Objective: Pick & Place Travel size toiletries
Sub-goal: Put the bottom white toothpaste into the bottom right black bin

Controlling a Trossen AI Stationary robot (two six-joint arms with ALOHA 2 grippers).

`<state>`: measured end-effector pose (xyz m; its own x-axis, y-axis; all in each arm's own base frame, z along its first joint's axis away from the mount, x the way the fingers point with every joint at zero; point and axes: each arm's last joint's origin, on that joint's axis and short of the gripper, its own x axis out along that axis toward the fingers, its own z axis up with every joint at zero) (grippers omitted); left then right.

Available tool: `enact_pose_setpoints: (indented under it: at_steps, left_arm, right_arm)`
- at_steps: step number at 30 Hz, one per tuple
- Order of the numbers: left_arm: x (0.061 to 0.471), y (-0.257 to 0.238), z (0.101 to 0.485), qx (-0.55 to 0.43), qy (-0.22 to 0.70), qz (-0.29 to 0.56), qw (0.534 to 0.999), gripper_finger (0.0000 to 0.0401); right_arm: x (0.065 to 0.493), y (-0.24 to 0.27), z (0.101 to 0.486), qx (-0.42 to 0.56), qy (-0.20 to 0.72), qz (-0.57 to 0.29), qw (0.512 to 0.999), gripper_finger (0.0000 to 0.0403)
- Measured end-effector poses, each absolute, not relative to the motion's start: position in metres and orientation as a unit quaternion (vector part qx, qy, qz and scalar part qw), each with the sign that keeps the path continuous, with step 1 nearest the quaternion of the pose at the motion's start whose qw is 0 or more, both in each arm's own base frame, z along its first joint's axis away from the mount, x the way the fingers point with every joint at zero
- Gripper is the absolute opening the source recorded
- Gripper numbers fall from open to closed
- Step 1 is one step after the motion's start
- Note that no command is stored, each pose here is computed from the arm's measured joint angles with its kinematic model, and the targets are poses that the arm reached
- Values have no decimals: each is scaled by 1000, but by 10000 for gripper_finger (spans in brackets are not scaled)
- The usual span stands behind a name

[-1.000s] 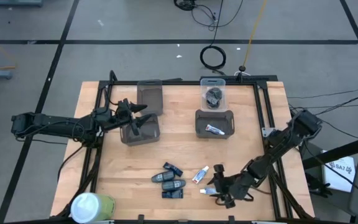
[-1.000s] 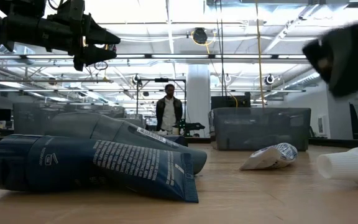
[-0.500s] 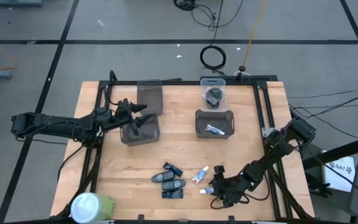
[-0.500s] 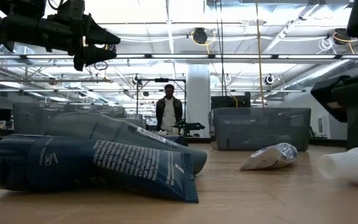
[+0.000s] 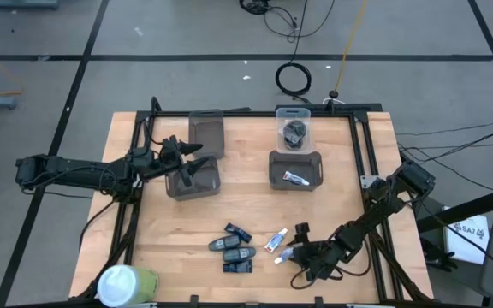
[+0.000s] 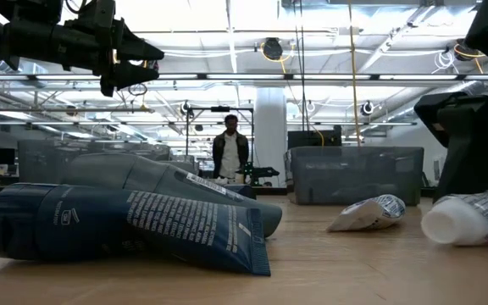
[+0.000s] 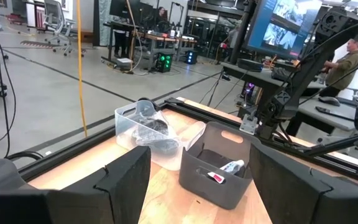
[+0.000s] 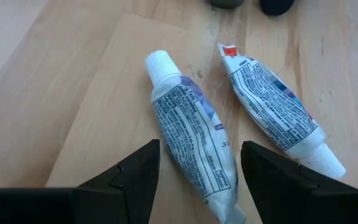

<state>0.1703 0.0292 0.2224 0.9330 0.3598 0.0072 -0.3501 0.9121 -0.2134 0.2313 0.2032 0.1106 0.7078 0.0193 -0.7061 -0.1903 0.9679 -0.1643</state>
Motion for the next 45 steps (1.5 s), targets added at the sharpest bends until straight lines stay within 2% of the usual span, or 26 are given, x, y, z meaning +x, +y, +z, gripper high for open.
enact_pose_setpoints:
  at_steps: [20, 37, 45]
  left_arm:
    - [170, 29, 222, -105, -23, 182, 978, 271]
    - [170, 29, 222, -105, -23, 182, 977, 271]
    - [170, 29, 222, -105, -23, 182, 977, 271]
  right_arm:
    - [249, 184, 110, -102, 406, 97, 903, 207]
    - [249, 183, 109, -104, 409, 97, 902, 90]
    - [249, 183, 109, -105, 408, 95, 902, 71]
